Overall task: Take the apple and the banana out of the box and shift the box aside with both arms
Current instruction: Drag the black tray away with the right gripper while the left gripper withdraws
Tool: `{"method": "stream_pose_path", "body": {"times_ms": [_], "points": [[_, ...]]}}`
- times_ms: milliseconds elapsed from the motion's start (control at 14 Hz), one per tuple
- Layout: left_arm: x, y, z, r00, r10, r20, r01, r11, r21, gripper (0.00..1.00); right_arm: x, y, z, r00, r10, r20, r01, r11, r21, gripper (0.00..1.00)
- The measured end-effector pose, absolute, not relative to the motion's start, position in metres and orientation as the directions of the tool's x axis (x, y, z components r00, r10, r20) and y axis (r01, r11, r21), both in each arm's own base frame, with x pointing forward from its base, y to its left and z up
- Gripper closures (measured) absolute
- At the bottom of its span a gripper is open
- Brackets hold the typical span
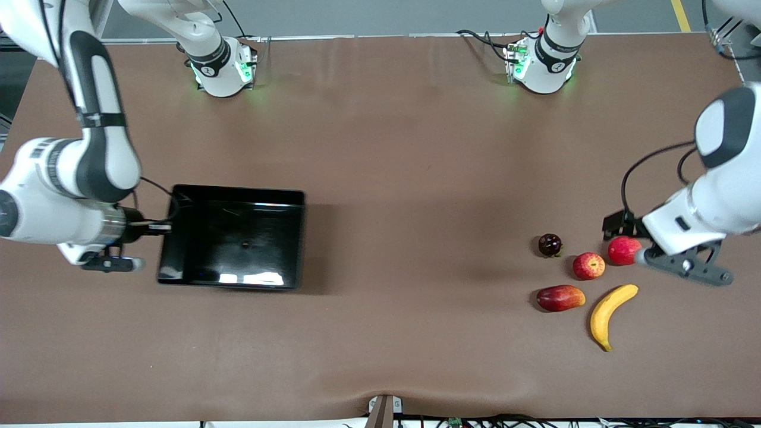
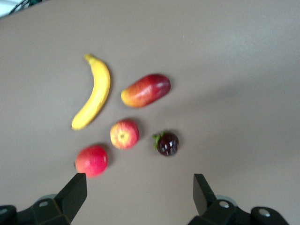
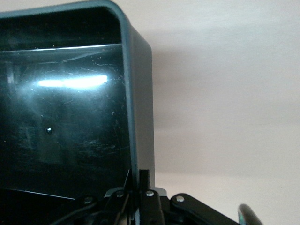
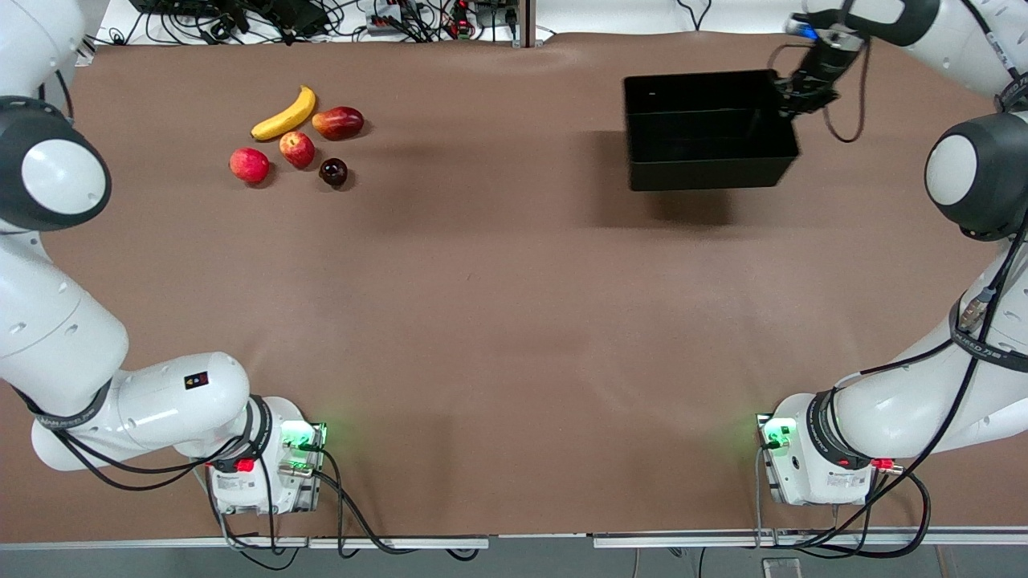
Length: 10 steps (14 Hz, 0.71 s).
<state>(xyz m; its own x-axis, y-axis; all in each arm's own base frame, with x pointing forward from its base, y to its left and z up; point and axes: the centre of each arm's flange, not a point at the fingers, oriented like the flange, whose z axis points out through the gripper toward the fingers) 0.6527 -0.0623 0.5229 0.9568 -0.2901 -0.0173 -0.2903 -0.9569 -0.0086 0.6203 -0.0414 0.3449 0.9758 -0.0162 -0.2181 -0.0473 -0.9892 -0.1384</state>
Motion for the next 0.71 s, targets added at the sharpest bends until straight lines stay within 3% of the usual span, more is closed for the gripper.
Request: {"method": "stream_pose_path", "body": {"times_ms": [357,714], "points": [[0.615,-0.077,0.571,0.982,-0.189,-0.016,-0.189,-0.982,-0.005,0.0,0.599,-0.134,0.314,0.985,0.058,-0.165,0.038,-0.992,-0.12,0.94],[0.61,-0.059,0.591,0.988,-0.155,-0.003,-0.155,-0.988,-0.019,0.0,0.578,-0.189,0.282,0.988,0.033,-0.153,0.019,-0.996,-0.09,0.94]]}}
